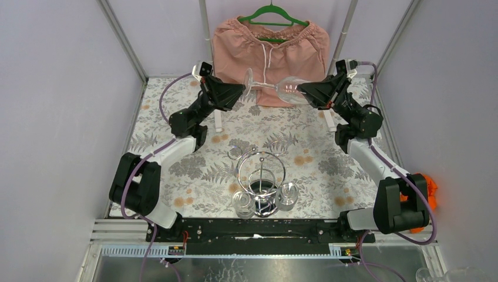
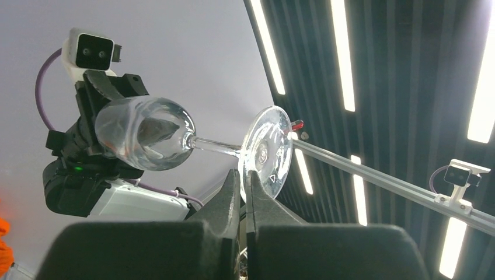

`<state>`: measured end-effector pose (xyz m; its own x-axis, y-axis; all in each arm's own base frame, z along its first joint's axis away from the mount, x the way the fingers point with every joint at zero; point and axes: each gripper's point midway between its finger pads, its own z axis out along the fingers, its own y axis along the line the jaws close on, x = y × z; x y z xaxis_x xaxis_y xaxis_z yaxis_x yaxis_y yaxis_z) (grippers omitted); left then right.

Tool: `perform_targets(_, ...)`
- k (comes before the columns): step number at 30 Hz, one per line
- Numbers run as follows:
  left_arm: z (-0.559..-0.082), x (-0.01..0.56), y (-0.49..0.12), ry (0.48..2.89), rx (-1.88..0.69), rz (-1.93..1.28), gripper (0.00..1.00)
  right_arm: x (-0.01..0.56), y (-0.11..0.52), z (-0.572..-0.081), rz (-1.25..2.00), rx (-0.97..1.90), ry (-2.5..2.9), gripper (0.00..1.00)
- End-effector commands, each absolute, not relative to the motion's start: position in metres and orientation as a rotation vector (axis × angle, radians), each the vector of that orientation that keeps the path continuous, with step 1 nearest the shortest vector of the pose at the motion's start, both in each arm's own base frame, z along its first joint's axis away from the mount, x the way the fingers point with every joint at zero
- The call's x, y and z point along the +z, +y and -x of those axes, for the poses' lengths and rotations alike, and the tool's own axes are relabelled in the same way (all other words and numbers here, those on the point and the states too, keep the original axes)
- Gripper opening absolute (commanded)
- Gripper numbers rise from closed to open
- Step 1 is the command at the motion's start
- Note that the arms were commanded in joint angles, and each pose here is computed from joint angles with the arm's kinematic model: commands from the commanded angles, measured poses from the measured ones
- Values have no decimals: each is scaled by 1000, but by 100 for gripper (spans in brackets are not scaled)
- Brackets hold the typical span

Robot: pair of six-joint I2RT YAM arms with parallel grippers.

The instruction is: Take the wine glass off the wine glass rack

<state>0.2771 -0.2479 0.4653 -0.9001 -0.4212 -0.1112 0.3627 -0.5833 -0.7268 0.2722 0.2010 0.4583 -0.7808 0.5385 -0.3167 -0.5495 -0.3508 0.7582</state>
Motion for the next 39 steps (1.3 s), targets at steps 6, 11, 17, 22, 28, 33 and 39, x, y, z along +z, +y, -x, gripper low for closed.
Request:
perform_targets(6, -253, 459, -258, 1114, -2437, -58, 0, 480, 207, -217, 315, 2137, 1067, 8)
perform_targets(11, -249, 461, -258, 1113, -2432, -77, 0, 478, 208, -216, 322, 2140, 1078, 0)
perform_targets(17, -248, 461, -258, 1112, -2429, -82, 15, 481, 208, -211, 335, 2111, 1084, 0)
perform_targets(22, -249, 461, -257, 1110, -2421, -84, 27, 484, 210, -208, 343, 2041, 1115, 0)
perform_targets(28, -253, 458, -257, 1120, -2400, -92, 46, 491, 209, -201, 357, 1982, 1123, 0)
perform_targets(33, -267, 450, -248, 1149, -2345, -61, 67, 496, 211, -200, 367, 1901, 1161, 0)
perform_targets(39, -283, 432, -247, 1223, -2294, -18, 69, 498, 211, -203, 364, 1778, 1214, 0)
